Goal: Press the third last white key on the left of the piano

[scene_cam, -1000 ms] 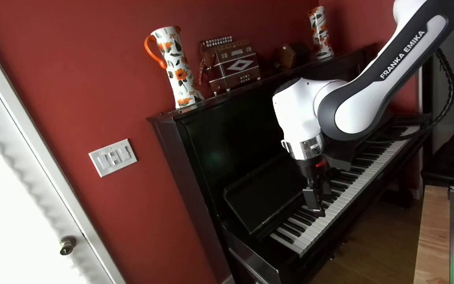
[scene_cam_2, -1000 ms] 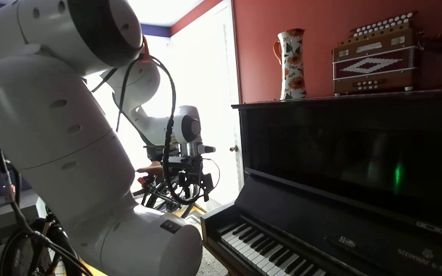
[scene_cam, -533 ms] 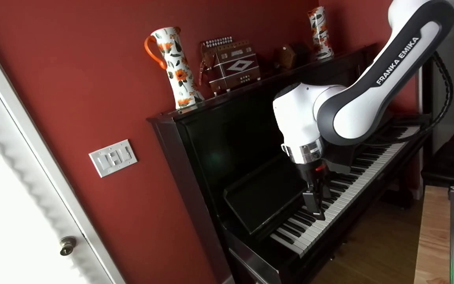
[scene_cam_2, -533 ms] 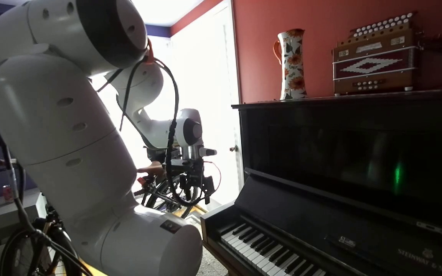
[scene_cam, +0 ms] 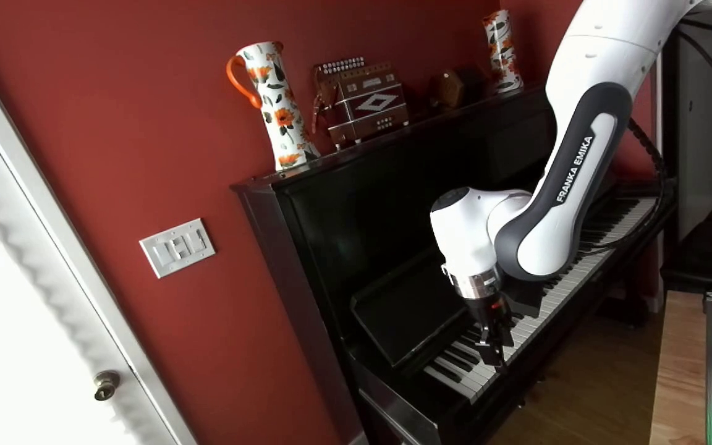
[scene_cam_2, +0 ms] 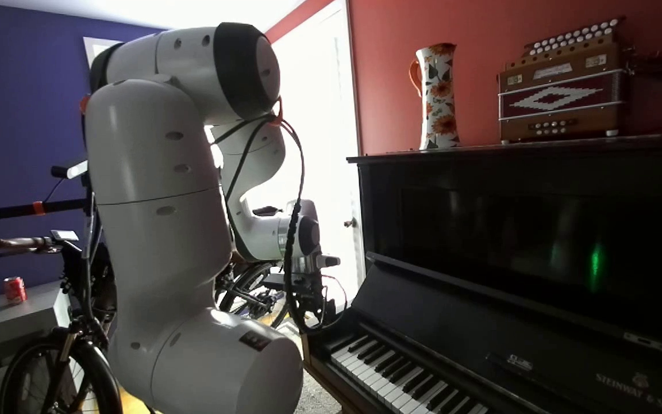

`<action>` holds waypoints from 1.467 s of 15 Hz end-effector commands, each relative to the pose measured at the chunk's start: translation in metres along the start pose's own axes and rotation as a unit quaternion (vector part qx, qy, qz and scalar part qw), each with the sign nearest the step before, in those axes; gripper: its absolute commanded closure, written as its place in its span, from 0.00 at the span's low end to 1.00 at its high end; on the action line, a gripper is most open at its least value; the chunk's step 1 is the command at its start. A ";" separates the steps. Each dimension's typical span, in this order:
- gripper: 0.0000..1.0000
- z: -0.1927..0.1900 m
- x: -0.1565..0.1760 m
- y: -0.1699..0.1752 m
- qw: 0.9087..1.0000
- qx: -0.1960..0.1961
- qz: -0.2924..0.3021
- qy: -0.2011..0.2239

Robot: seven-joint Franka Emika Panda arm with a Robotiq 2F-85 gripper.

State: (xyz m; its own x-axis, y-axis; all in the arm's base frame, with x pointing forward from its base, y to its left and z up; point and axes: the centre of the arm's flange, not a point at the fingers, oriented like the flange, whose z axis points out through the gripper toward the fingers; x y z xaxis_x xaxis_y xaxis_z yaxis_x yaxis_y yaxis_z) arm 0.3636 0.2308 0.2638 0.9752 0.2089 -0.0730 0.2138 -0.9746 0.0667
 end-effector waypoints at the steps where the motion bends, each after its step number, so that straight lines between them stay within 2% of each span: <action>1: 0.58 0.030 0.018 0.008 0.999 -0.005 0.023 0.026; 5: 0.89 0.047 0.033 0.016 0.998 0.010 0.043 0.051; 7: 1.00 0.055 0.039 0.020 0.997 0.013 0.054 0.058; 18: 1.00 0.096 0.058 0.019 0.991 0.031 0.108 0.068; 22: 1.00 0.103 0.059 0.026 0.991 0.021 0.112 0.075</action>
State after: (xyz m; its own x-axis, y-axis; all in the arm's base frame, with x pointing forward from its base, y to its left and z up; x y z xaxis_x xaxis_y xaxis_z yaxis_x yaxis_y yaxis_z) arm 0.4191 0.2095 0.1706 0.9976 0.0081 0.0688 0.0077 -0.9999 0.0066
